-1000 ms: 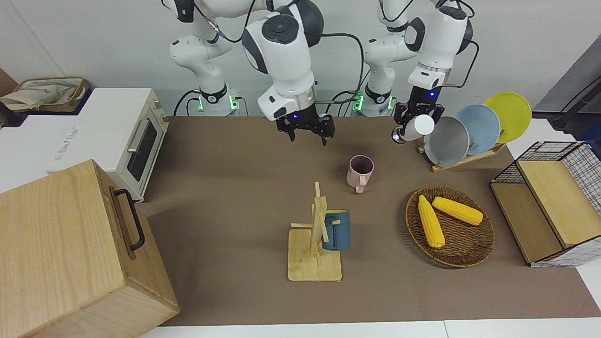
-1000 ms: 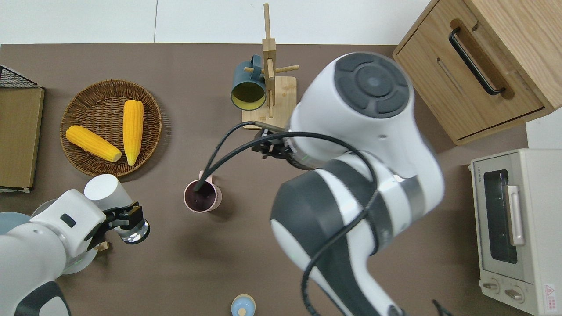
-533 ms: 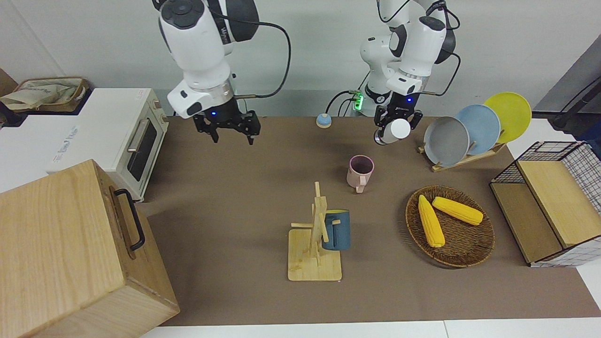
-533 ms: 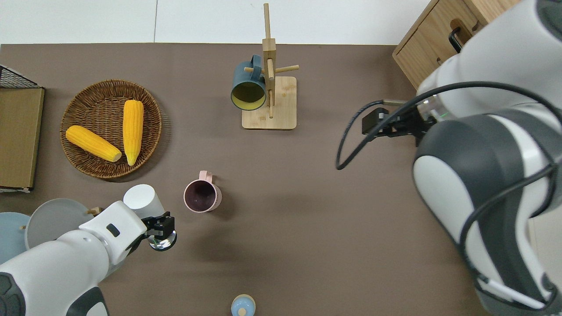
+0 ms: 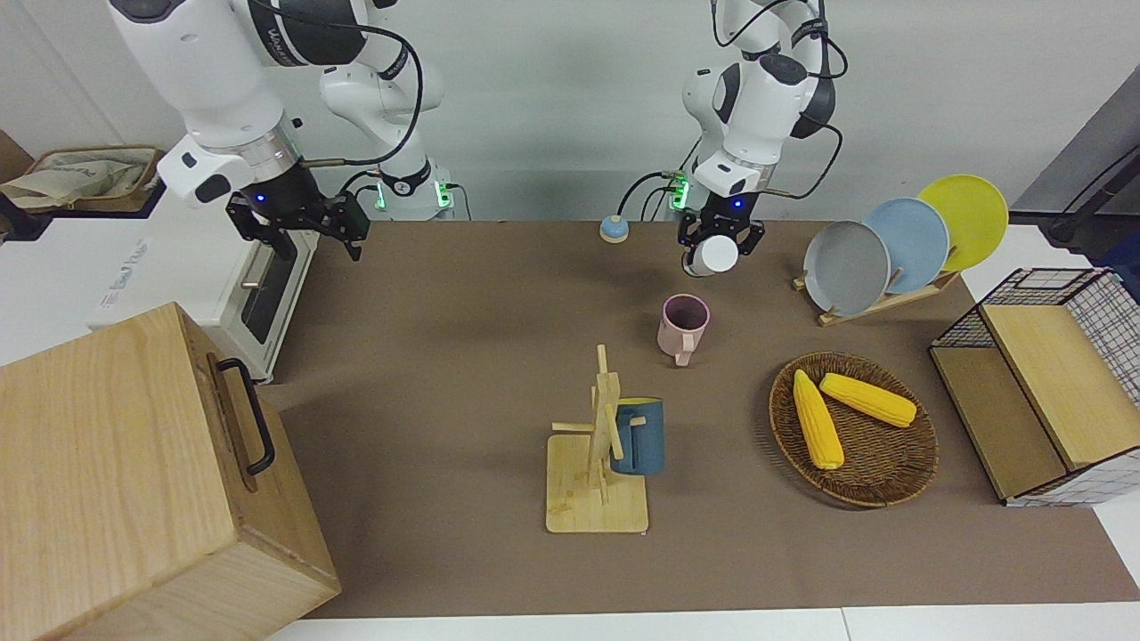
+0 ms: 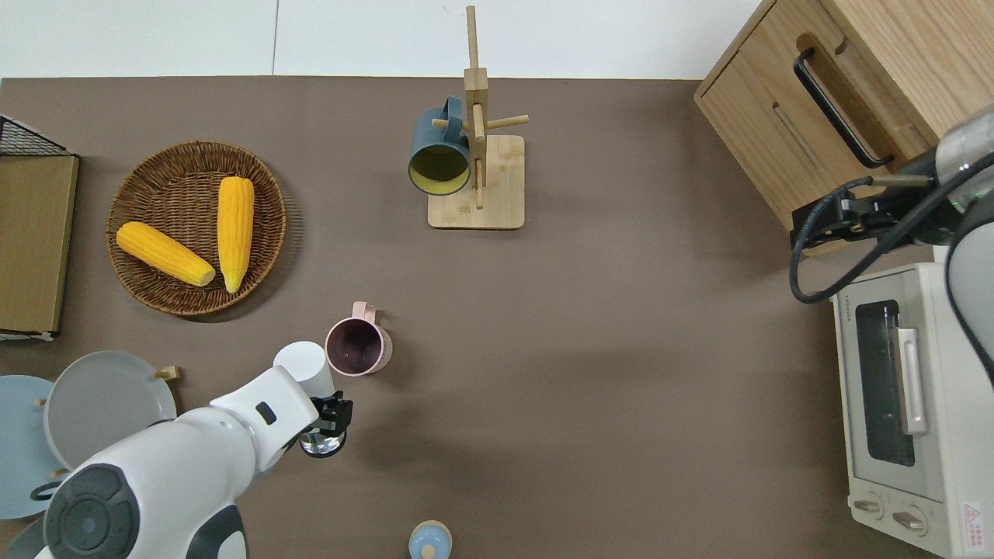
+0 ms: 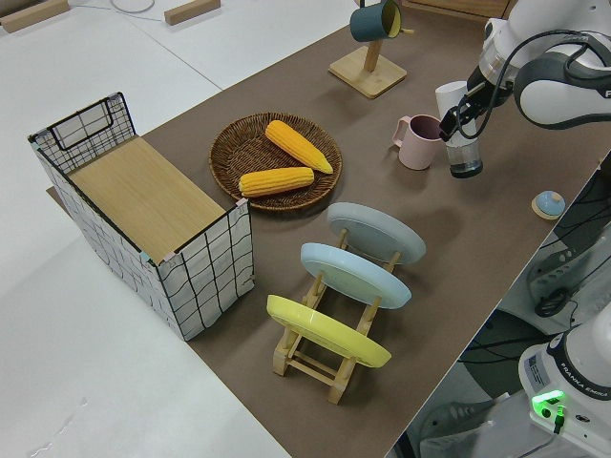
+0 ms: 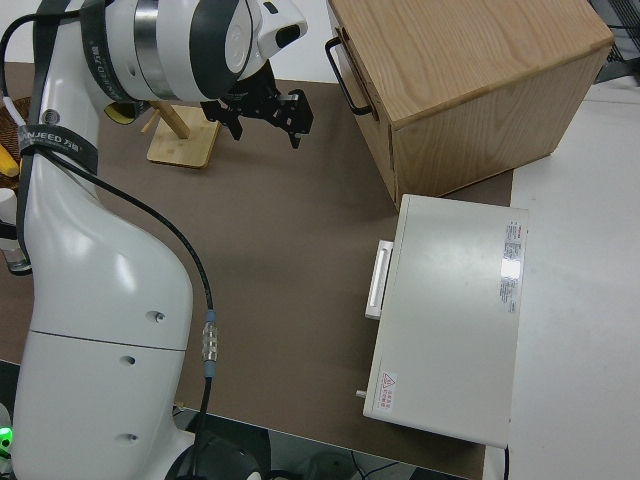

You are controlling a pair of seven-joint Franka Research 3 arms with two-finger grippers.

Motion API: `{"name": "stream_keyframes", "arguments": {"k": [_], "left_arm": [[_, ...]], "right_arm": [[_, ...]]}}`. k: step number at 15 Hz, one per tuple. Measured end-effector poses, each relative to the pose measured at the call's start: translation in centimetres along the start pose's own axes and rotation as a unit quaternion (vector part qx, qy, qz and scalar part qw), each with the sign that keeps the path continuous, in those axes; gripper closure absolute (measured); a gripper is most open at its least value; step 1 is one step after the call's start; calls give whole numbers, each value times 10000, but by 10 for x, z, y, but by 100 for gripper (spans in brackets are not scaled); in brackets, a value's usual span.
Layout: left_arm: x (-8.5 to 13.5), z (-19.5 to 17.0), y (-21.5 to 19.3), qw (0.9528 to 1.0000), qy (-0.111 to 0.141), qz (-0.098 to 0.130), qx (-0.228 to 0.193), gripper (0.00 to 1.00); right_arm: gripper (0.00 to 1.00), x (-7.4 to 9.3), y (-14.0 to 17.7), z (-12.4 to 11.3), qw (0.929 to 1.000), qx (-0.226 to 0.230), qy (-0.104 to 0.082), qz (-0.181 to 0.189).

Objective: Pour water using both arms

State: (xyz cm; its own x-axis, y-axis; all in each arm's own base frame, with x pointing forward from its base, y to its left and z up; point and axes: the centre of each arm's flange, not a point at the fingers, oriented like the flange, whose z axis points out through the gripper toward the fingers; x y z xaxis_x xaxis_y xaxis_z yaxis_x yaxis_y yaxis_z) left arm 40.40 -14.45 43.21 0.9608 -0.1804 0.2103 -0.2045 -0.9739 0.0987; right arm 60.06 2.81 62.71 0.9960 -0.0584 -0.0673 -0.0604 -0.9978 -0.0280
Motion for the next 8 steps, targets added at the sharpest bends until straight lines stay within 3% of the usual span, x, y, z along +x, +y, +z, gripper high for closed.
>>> {"name": "stream_keyframes", "arguments": {"k": [5,8], "left_arm": [[-4,26,11,9992,-377,118,-27,37],[-4,30,12,9973,-725,118,-91,37]], "right_arm": [[0,-3,24,-7,9998,23,17,181],[0,-5,21,-9,9999,33,36,150]]}}
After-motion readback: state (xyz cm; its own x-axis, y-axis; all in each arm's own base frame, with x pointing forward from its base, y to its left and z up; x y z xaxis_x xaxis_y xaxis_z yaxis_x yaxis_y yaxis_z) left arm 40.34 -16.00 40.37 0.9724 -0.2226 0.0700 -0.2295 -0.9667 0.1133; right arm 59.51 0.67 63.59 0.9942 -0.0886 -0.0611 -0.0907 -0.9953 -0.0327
